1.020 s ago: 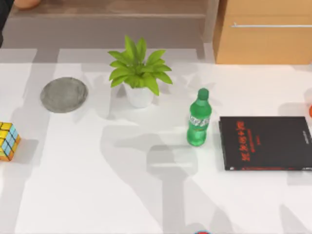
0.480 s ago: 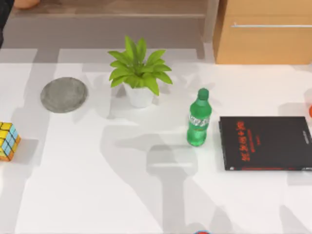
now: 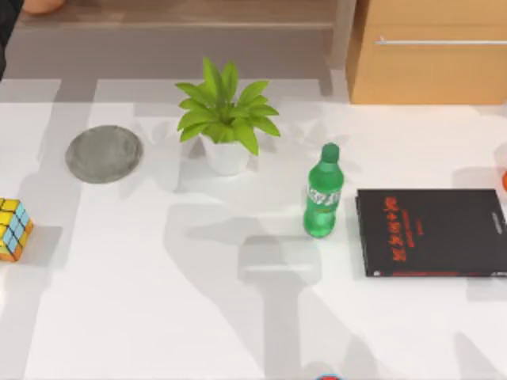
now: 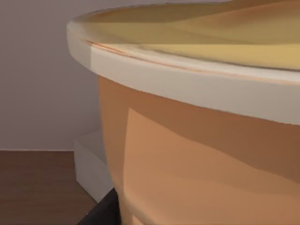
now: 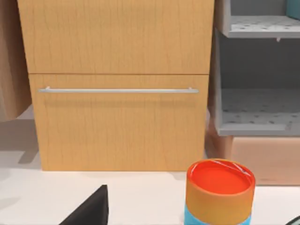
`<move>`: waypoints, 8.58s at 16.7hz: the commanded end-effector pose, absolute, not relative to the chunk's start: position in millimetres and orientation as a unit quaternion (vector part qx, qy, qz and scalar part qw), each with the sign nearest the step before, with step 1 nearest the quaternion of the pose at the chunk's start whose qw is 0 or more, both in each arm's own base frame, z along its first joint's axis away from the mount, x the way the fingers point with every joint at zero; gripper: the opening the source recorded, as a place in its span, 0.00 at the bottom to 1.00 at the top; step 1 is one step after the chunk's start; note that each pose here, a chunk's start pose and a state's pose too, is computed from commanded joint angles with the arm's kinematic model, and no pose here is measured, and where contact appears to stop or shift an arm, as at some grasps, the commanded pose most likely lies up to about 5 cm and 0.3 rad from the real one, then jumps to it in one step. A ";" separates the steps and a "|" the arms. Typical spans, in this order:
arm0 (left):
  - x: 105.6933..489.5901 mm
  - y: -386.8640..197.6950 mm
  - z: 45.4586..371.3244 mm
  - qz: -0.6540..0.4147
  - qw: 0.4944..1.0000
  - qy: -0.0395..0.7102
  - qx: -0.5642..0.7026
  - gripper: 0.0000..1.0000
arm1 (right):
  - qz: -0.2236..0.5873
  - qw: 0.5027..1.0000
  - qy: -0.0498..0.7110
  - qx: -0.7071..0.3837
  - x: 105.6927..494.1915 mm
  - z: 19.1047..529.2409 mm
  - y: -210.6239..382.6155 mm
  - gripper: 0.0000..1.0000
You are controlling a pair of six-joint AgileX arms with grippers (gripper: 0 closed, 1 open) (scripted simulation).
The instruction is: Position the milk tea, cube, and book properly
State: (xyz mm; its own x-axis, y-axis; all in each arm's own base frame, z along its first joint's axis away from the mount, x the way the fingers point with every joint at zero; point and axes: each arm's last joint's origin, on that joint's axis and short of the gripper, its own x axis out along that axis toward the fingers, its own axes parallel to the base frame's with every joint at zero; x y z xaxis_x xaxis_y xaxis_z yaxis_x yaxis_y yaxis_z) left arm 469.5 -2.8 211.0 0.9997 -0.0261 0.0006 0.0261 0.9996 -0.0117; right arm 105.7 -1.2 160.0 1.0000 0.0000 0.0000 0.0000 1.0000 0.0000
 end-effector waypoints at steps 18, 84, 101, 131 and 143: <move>390.0 -2.4 220.3 -0.014 1.000 0.001 -0.004 0.00 | 0.000 1.000 0.000 0.000 105.7 160.0 -1.2 1.00; 316.6 -62.6 80.2 -0.009 1.000 0.002 -0.004 1.00 | 0.000 1.000 0.000 0.000 105.7 160.0 -1.2 1.00; 297.6 -60.7 129.1 -0.007 1.000 0.004 -0.004 1.00 | 0.000 1.000 0.000 0.000 105.7 160.0 -1.2 1.00; 367.0 52.8 207.7 -0.012 0.767 0.636 0.088 1.00 | 0.000 1.000 0.000 0.000 105.7 160.0 -1.2 1.00; 347.4 40.4 198.4 -0.059 0.704 0.705 0.059 1.00 | 0.000 1.000 0.000 0.000 105.7 160.0 -1.2 1.00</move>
State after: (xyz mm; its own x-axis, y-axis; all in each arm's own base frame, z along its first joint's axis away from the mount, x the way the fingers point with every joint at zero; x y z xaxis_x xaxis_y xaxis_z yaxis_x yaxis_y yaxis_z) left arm 347.4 40.4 198.4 -0.0015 -0.0002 -1.0000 0.1656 0.9862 -0.0004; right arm 105.7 -1.2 160.0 1.0000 0.0000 0.0000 0.0000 1.0000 0.0000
